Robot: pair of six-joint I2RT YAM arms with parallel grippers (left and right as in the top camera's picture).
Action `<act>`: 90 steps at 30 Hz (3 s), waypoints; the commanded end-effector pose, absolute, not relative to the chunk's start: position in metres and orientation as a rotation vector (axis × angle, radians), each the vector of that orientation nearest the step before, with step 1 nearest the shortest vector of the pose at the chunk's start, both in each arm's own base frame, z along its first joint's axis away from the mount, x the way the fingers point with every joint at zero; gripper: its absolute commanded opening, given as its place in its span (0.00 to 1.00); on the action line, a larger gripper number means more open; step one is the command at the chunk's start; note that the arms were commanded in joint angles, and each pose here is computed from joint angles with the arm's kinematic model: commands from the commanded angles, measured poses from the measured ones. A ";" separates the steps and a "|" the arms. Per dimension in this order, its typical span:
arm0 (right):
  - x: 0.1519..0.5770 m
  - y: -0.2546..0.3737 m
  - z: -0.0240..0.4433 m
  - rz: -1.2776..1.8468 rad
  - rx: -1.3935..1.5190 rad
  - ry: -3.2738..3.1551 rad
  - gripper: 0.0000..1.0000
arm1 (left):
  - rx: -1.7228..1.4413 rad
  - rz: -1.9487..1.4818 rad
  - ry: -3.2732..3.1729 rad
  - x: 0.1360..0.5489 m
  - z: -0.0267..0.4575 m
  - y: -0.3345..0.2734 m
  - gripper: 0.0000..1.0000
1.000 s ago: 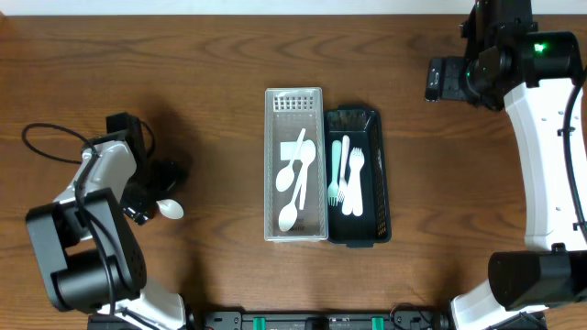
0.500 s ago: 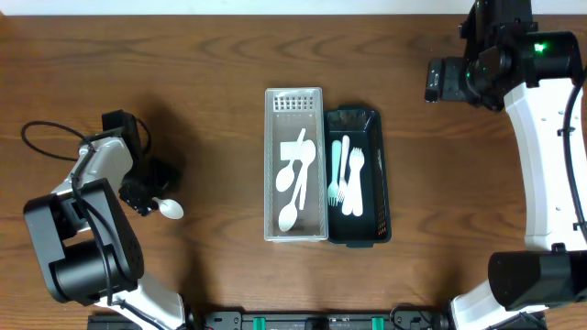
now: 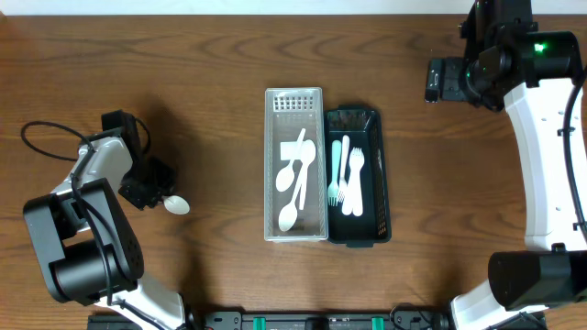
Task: Pack container
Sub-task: 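Grasp the last white spoon by its handle with the left gripper, then carry the last spoon with the left gripper into the grey basket, then release the spoon and lift the left gripper out of the basket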
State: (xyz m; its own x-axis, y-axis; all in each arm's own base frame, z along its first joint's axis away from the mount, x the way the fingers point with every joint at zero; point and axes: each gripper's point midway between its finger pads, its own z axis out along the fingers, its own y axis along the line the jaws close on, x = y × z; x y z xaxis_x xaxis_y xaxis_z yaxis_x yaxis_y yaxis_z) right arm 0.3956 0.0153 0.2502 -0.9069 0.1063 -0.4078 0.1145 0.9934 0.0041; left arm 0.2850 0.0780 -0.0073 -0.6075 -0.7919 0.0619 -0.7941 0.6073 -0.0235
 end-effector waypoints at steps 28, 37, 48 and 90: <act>0.397 0.012 0.249 -0.046 0.136 2.715 0.95 | 0.645 0.187 -3.408 0.350 0.156 -0.010 0.06; 0.399 0.012 0.250 -0.044 0.137 2.705 0.95 | -0.069 0.395 -3.607 0.332 0.224 -0.144 0.06; 0.398 0.012 0.250 -0.044 0.137 2.710 0.95 | -0.488 0.174 -3.357 0.316 0.129 -0.213 0.06; 0.557 0.014 0.263 -0.064 0.037 2.223 0.99 | 0.706 -0.308 -4.094 0.490 0.272 0.011 0.98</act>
